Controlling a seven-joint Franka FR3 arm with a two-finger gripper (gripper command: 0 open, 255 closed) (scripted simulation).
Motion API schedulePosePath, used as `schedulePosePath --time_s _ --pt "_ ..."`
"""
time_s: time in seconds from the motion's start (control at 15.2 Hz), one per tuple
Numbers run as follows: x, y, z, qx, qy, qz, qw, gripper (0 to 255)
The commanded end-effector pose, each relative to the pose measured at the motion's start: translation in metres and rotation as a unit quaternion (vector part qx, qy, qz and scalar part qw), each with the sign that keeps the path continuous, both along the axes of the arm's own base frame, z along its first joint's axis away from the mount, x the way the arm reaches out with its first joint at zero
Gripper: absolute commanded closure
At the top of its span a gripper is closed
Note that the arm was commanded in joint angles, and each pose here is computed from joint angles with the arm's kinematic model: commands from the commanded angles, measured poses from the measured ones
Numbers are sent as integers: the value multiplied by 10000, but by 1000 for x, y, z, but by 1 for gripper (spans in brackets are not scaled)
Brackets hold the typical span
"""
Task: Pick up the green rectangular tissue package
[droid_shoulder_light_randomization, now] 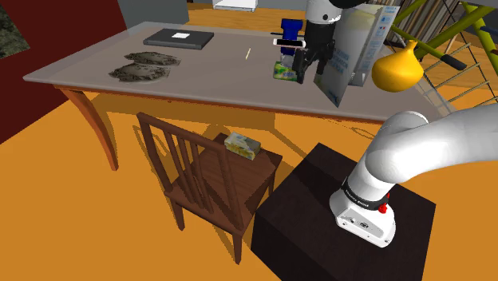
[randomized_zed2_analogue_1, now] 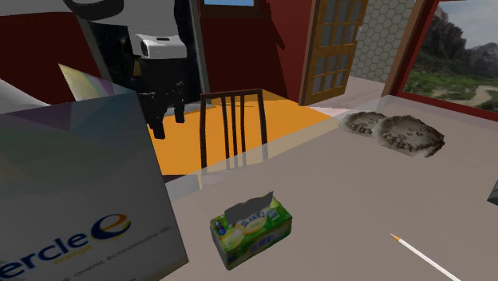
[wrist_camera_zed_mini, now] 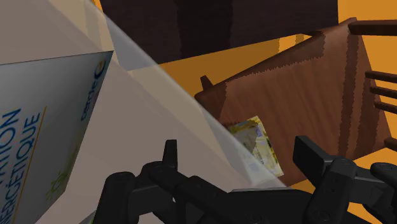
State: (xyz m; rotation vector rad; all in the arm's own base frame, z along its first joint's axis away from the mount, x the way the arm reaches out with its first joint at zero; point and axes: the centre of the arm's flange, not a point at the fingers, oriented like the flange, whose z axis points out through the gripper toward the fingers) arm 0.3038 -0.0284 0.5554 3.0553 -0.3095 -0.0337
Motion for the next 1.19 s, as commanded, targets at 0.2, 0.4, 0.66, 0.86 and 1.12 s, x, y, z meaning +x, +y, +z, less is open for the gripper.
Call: schedulePosePath --time_s 0.2,0.4,0.66,0.86,1.12 --pt "20 -37 1 144 -49 339 9993 0" --pt "43 -73 1 288 -98 678 9972 0" --pt "77 -117 0 479 -163 1129 9923 0" --pt "104 -149 -1 621 -211 1465 9870 0" --pt "145 -188 -4 810 -275 1910 9779 0"
